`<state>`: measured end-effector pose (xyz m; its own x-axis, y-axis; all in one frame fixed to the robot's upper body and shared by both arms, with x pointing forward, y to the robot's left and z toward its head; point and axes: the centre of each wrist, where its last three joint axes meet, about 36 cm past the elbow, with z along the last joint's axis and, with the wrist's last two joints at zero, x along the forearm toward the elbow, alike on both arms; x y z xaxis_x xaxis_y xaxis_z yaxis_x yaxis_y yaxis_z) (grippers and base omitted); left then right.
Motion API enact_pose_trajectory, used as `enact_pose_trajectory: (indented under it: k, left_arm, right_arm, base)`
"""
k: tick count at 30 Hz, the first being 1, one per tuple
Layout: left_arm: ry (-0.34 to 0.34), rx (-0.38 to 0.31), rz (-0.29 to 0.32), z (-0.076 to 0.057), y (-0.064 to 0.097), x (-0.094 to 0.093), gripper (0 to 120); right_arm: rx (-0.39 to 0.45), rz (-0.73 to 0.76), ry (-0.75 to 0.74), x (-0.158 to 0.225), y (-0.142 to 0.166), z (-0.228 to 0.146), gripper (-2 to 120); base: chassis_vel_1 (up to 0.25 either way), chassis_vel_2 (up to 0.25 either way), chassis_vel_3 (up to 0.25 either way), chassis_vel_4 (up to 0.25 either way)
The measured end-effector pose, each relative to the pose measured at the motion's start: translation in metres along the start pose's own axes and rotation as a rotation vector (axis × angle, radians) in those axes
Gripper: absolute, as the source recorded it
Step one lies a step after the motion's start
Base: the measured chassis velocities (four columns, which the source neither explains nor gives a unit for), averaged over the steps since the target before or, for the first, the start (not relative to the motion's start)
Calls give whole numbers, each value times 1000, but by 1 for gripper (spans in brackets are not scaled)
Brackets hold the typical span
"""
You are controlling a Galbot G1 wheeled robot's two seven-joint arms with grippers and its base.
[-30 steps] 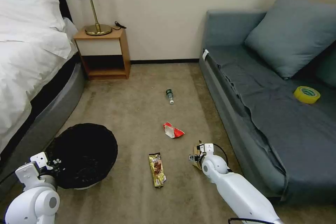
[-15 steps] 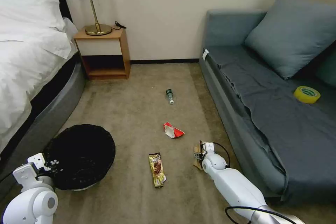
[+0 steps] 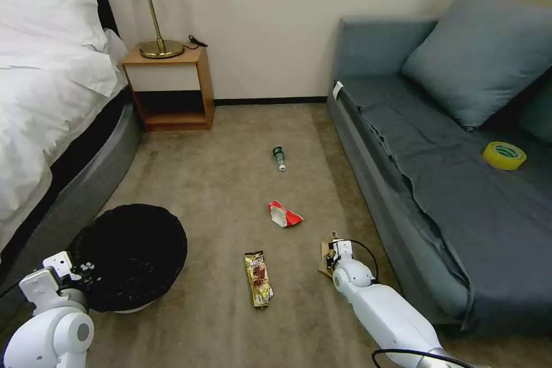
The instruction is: Pick up the trash bin, then pick up the garbage on the floor and place it into the trash bin.
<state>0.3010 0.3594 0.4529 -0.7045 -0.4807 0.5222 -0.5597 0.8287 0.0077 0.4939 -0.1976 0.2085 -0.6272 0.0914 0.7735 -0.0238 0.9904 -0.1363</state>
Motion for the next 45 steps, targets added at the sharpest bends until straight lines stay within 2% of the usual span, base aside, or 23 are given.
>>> enact_pose_trajectory:
  k: [6,10,17,19,22,25,26,30,31,34,35,36,39,42,45]
  left_arm:
    - [1,0,6,0,-2,0,3]
    - [2,0,10,1,-3,0,3]
    - [8,-1,19,2,-6,0,3]
    - [12,1,25,3,-7,1,3]
    - [15,0,30,4,-8,1,3]
    - [26,-7,54,7,-14,3,3]
    - [26,-7,54,7,-14,3,3]
    - [41,-9,79,11,-24,6,3]
    - [41,-9,79,11,-24,6,3]
    - [43,-14,91,11,-29,8,3]
    - [44,-15,91,11,-30,9,3]
    - [44,-15,91,11,-30,9,3]
    - [44,-15,87,12,-31,10,3]
    - [45,-15,86,12,-31,11,3]
    - [45,-14,85,13,-31,11,3]
  right_arm:
    - [-5,-10,-14,6,-4,2,9]
    - [-22,-25,-22,12,-6,2,0]
    - [-45,-67,-60,32,-14,-3,0]
    - [-64,-115,-107,60,-28,-17,0]
    - [-72,-158,-144,84,-33,-29,0]
    - [-96,-295,-230,141,-16,-60,0]
    - [-96,-295,-230,141,-16,-60,0]
    - [-95,-536,-362,224,36,-105,0]
    - [-95,-536,-362,224,36,-105,0]
    - [-87,-710,-390,268,91,-122,0]
    - [-81,-744,-391,277,104,-124,0]
    - [-81,-744,-391,277,104,-124,0]
    - [-24,-869,-381,304,161,-119,0]
    - [7,-891,-367,308,182,-112,0]
    - [85,-890,-344,303,216,-94,0]
  base:
    - [0,0,0,0]
    - [0,0,0,0]
    - [0,0,0,0]
    - [0,0,0,0]
    - [0,0,0,0]
    - [0,0,0,0]
    - [0,0,0,0]
    - [0,0,0,0]
    - [0,0,0,0]
    - [0,0,0,0]
    - [0,0,0,0]
    - [0,0,0,0]
    - [0,0,0,0]
    - [0,0,0,0]
    - [0,0,0,0]
